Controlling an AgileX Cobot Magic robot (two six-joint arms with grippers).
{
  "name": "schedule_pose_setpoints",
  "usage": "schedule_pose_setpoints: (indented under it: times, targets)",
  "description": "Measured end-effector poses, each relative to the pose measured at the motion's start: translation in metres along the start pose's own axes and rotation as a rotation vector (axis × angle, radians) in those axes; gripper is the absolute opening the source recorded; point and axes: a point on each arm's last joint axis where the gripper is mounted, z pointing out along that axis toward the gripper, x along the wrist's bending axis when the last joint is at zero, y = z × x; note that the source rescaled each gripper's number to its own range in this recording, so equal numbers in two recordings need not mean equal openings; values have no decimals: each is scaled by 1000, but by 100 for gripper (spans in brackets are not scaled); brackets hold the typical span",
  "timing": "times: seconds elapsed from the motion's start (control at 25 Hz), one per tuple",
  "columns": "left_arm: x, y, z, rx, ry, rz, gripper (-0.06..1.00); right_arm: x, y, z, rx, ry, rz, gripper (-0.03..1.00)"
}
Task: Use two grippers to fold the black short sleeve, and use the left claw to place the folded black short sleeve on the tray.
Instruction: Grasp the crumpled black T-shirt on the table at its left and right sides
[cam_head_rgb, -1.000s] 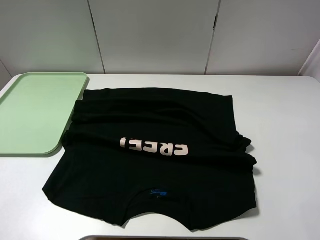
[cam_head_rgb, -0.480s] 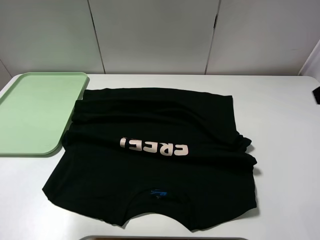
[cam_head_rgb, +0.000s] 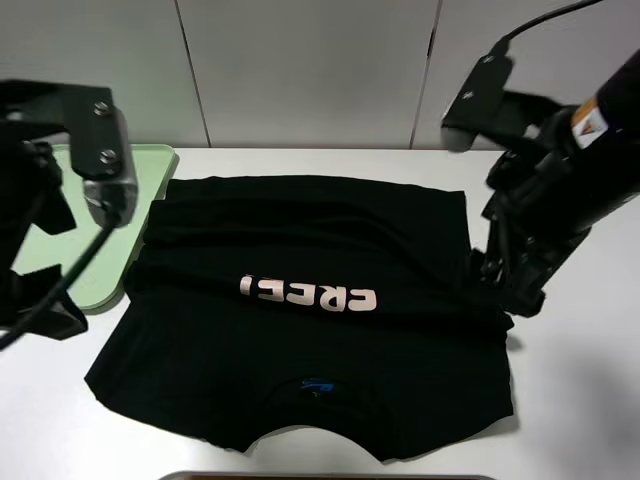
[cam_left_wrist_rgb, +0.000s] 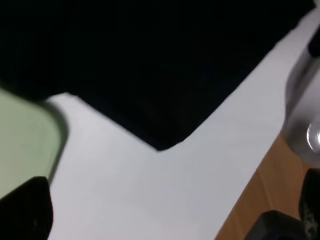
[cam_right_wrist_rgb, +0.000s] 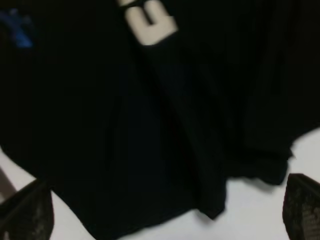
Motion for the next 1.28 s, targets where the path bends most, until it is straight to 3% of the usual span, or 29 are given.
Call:
schedule_pose_setpoints:
  times: [0.2, 0.48, 0.72, 0.92, 1.28]
  targets:
    - [11, 24, 37, 34, -43, 109, 97, 9, 12, 32, 71, 48, -73, 100]
    - [22, 44, 76, 58, -67, 257, 96, 5, 16, 64, 143, 45, -134, 100]
    - [31, 60, 91, -35, 14, 295, 96, 0, 19, 78, 146, 9, -183, 100]
    - [50, 60, 103, -68, 62, 259, 96, -1, 20, 82, 145, -1, -196, 100]
    - [78, 49, 143, -22, 5, 171, 96, -2, 21, 82, 136, -16, -209, 100]
